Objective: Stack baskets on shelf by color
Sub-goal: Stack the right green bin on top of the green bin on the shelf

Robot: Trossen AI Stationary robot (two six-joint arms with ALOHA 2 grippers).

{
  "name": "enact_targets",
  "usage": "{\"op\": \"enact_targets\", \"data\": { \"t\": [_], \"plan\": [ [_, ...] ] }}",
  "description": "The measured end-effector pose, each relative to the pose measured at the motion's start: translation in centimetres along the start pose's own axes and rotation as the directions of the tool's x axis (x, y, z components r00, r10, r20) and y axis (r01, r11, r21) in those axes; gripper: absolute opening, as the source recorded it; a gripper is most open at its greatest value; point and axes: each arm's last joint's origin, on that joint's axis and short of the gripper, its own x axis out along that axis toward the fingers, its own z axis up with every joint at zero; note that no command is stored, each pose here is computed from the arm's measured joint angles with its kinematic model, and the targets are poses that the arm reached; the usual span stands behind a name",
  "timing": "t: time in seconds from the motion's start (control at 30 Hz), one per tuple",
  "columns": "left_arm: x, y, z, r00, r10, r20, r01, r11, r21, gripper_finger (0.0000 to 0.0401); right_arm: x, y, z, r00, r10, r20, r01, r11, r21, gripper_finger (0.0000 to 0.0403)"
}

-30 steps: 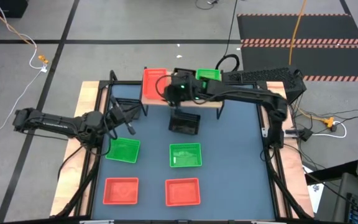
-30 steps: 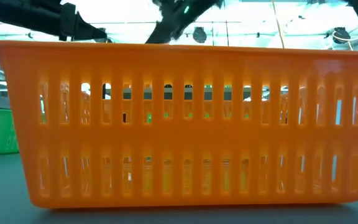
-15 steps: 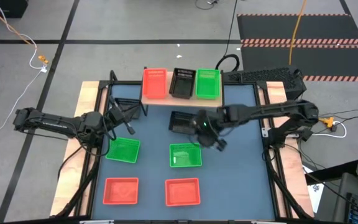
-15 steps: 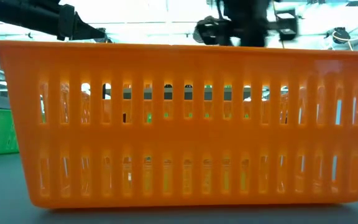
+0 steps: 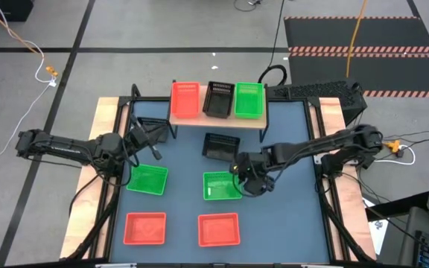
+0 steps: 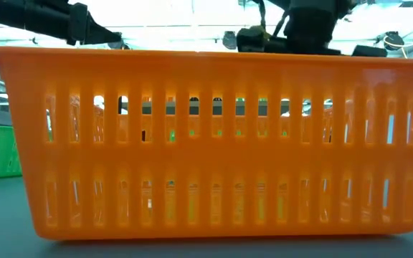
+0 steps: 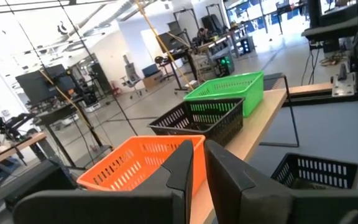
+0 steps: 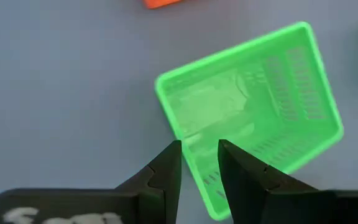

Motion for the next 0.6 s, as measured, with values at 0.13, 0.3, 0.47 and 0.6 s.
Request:
{"op": "enact_targets", "data": {
  "t": [0.13, 0.3, 0.47, 0.6],
  "plan": [
    [0.0, 0.1, 0.1, 1.0, 0.005, 0.009, -0.005, 1.0, -0.005, 0.0047, 1.8, -0.1, -0.3, 0.999, 0.03, -0.014, -0.031, 0.999, -0.036, 0.0098],
    [0.0, 0.1, 0.2, 1.0, 0.007, 0.014, -0.007, 1.0, -0.008, 0.0047, 3.4, 0.0, -0.8, 0.996, 0.062, -0.061, -0.065, 0.996, -0.053, 0.0098],
    [0.0, 0.1, 0.2, 1.0, 0.009, 0.018, -0.009, 1.0, 0.017, 0.0047, 3.8, 0.0, -1.0, 0.995, 0.051, -0.087, -0.054, 0.998, -0.027, 0.009],
    [0.0, 0.1, 0.2, 1.0, 0.009, 0.018, -0.009, 1.0, 0.026, 0.0047, 3.1, -0.1, -0.7, 0.998, 0.047, -0.05, -0.047, 0.999, -0.005, 0.004]
  ]
}}
